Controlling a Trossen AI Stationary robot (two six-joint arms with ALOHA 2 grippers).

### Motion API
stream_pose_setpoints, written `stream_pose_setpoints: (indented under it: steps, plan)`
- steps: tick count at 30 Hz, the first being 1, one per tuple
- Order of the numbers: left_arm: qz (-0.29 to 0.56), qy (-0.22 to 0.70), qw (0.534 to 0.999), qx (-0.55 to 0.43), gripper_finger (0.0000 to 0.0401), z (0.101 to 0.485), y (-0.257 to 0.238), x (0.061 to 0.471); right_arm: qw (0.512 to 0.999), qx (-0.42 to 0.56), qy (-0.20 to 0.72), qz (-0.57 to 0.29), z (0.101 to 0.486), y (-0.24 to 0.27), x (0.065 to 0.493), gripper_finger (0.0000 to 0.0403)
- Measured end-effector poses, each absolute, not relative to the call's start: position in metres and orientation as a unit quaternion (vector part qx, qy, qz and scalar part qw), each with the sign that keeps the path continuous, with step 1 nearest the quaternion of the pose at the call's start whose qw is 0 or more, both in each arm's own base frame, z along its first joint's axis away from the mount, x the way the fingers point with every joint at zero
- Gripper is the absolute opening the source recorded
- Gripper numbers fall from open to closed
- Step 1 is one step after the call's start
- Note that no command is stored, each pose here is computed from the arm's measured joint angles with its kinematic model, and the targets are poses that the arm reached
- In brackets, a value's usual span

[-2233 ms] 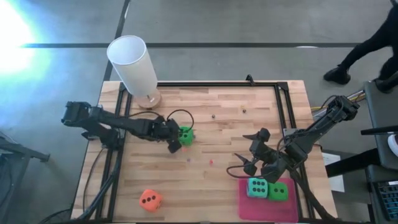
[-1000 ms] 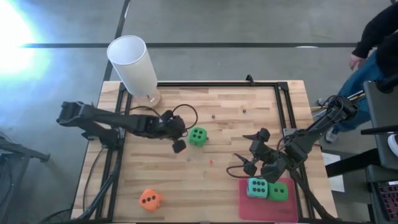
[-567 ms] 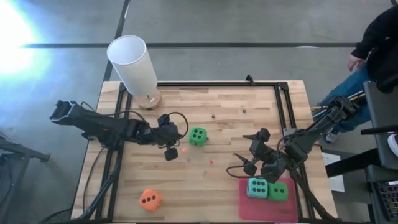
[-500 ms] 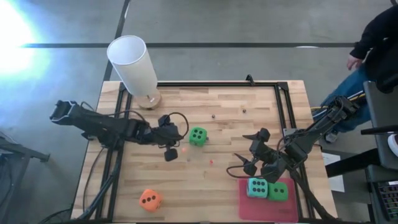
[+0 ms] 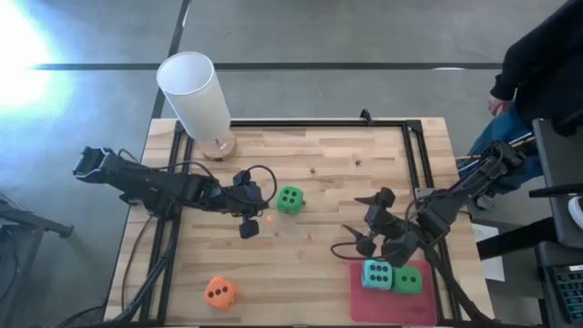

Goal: Pick & Place Dice
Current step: Put the large green die into the bin

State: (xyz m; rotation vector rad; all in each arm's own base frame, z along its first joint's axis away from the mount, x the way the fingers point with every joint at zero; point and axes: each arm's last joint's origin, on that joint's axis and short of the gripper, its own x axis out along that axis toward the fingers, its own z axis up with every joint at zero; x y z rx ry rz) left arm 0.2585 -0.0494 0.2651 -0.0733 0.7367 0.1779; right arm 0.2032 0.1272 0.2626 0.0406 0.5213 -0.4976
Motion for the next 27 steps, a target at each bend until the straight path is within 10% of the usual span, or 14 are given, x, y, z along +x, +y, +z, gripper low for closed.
stream_pose_setpoints:
  steps: [27]
  plan:
    - [0.087,0.359,0.929,-0.036,0.0036,0.266,-0.049,0.258,0.940,0.098,0.276,-0.176,0.248,0.042,0.259,0.0400]
